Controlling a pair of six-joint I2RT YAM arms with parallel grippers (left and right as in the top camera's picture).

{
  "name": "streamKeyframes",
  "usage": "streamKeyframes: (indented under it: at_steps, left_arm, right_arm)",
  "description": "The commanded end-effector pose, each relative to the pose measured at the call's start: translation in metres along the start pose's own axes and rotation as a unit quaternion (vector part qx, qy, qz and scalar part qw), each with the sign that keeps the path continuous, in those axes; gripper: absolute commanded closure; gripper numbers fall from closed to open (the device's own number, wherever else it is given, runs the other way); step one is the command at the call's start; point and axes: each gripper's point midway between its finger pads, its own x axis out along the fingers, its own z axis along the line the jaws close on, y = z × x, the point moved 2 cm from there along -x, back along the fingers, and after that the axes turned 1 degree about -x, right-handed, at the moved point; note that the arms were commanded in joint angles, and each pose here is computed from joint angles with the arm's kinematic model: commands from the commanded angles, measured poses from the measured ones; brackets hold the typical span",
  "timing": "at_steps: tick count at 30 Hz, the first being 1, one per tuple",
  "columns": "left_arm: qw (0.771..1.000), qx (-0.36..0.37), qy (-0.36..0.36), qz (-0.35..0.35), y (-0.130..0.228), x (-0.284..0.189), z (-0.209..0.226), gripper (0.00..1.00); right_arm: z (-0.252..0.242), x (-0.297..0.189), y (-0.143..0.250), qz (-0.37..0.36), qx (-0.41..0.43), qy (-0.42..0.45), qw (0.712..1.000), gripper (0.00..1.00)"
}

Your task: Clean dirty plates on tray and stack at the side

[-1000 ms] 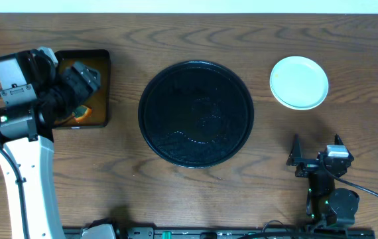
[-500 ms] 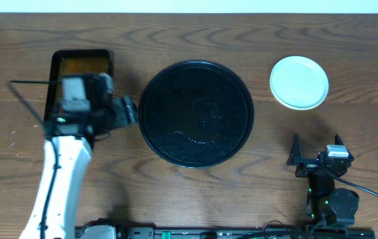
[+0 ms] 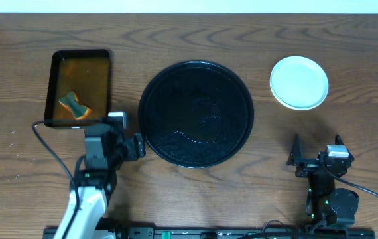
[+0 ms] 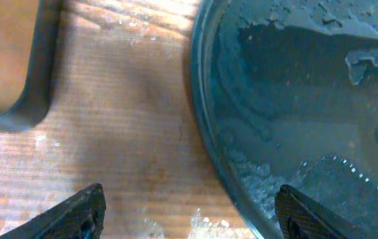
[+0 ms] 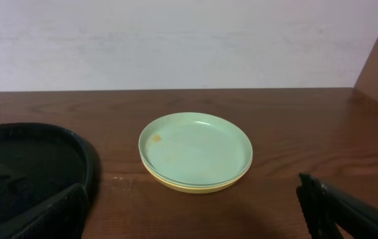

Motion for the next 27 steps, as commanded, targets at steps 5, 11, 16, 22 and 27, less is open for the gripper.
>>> streamKeyframes:
  at_steps: [5,11,16,22,27]
  left_arm:
    - [0.997,0.020,-0.011,-0.068,0.010,-0.010,0.005,0.18]
    - [0.991,0.030,-0.003,-0.130,0.017,-0.016,0.005,0.17]
    - [0.987,0.044,-0.001,-0.155,0.020,-0.021,0.005,0.18]
    - [0.986,0.043,-0.011,-0.158,0.022,-0.029,0.007,0.18]
    - [0.989,0.035,-0.036,-0.139,0.037,-0.035,0.015,0.18]
  right_arm:
    - [0.002,0.000,0.000,0.000,-0.006,-0.003,1.000,0.01]
    - [0.002,0.000,0.000,0.000,-0.006,-0.003,1.000,0.01]
    - [0.002,0.000,0.000,0.000,-0.006,-0.003,1.000,0.01]
    - [0.002,0.000,0.000,0.000,-0.006,-0.003,1.000,0.01]
    - [0.002,0.000,0.000,0.000,-0.006,-0.003,1.000,0.01]
